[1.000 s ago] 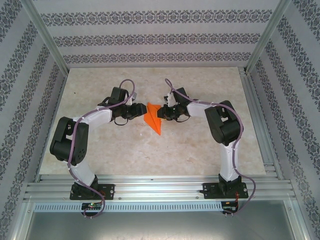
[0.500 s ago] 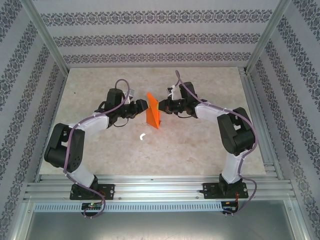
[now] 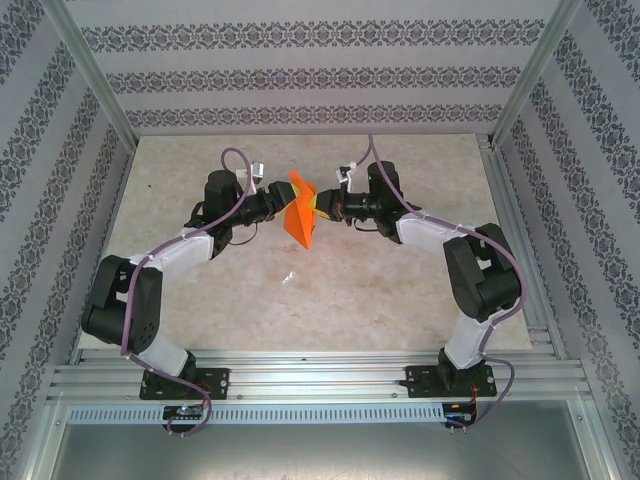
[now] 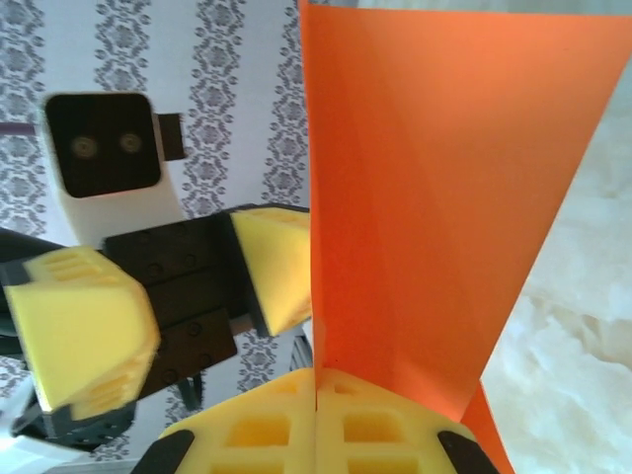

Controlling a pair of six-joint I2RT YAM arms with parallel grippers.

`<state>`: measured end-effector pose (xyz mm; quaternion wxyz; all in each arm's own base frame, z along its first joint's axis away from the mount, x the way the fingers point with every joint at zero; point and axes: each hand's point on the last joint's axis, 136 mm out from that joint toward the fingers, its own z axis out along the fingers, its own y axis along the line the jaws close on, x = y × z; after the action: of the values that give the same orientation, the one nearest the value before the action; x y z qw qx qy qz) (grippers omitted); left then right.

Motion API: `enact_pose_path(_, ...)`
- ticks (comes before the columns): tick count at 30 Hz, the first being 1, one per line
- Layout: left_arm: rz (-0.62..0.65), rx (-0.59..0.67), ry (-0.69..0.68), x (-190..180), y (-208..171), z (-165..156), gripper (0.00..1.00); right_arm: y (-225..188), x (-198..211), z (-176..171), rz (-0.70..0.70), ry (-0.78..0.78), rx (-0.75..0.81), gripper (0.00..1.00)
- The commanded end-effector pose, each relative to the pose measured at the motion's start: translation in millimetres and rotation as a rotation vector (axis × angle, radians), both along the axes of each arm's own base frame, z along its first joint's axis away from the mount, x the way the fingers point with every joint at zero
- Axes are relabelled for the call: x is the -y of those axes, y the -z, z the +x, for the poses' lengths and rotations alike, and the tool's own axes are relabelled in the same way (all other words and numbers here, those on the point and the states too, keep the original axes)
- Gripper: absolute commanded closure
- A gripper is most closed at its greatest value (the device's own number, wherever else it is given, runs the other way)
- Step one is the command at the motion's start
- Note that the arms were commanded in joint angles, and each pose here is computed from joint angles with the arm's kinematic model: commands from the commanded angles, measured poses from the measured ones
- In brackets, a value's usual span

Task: Fold a paper plane with a square sheet of paper (fold left side to right side)
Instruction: Turn over the paper at the center of the table.

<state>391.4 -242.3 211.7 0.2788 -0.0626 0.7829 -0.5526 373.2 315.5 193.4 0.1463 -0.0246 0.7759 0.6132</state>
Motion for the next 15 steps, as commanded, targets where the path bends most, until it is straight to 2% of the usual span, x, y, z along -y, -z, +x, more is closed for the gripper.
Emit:
enact_pose_path(1,-0.044,0.045,0.009,1,-17,2,0.39,-30,1,-4,0.074,-0.012,0.051,1.00)
enact_pose_path(5,-0.070,0.052,0.028,7,-20,1,0.41,-34,-4,-7,0.106,-0.023,0.041,1.00)
enact_pose_path(8,-0.084,0.059,0.037,10,-23,2,0.46,-36,-6,-8,0.132,-0.027,0.029,1.00)
enact_pose_path(15,-0.096,0.071,0.056,13,-29,0,0.62,-35,-8,-9,0.136,-0.024,0.020,1.00)
